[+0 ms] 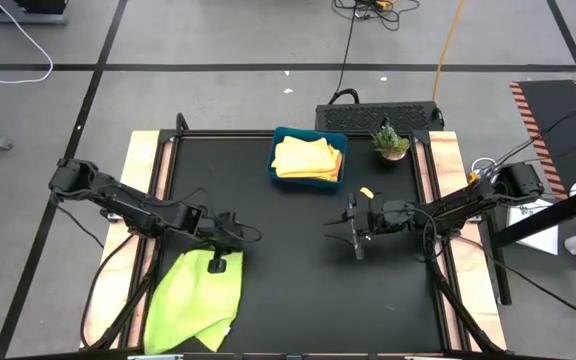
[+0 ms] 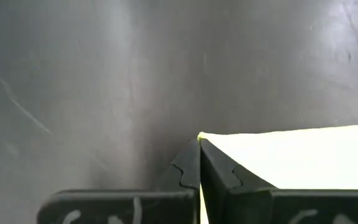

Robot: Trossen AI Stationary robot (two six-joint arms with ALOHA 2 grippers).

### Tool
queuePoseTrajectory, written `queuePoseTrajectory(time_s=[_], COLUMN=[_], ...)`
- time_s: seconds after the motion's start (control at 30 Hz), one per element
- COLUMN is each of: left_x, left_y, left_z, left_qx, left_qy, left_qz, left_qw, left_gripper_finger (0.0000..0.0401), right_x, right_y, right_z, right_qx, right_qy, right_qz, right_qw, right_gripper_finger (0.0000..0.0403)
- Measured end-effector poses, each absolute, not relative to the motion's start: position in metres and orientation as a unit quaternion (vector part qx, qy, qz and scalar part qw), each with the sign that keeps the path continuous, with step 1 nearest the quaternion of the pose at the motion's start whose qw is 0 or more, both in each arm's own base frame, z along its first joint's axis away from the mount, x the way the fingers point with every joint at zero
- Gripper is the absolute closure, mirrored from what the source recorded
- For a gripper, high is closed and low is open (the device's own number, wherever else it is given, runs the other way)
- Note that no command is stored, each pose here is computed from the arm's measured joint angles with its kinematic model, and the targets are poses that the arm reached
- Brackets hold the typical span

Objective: Fold microfiber towels
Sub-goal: Fold the green microfiber cloth

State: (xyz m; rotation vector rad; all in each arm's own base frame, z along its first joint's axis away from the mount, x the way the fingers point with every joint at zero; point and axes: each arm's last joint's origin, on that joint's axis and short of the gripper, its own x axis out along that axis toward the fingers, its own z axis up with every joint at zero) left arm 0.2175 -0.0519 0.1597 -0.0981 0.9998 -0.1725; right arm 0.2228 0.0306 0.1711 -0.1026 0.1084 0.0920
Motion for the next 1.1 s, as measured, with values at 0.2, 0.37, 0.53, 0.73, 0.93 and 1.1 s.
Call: queuePoseTrajectory(time_s=[0.2,0.37,0.53,0.73,0.93,1.1], left_x=[0.241,0.261,0.269,0.275,0.278,0.279], left_y=[-0.054,-0.053,-0.047,-0.039,-0.027,-0.019], left_z=[0.208,0.255,0.284,0.308,0.320,0.321], left_qx=[0.036,0.112,0.161,0.194,0.208,0.211], left_qy=[0.438,0.358,0.317,0.281,0.264,0.265], left_qz=[-0.078,-0.052,-0.001,0.042,0.079,0.098], left_qw=[0.895,0.926,0.935,0.939,0.938,0.936], left_gripper_finger=[0.0400,0.0400,0.0401,0.0401,0.0401,0.0401], right_x=[0.223,0.223,0.225,0.236,0.265,0.276], right_y=[0.031,0.031,0.031,0.032,0.037,0.038], right_z=[0.173,0.179,0.174,0.158,0.138,0.116], right_qx=[-0.050,-0.031,0.006,0.048,0.083,0.098], right_qy=[0.046,0.015,0.031,0.074,0.121,0.177], right_qz=[0.046,0.044,0.045,0.042,0.034,0.025], right_qw=[0.997,0.998,0.998,0.995,0.989,0.979], right_gripper_finger=[0.0277,0.0277,0.0277,0.0270,0.0237,0.0203])
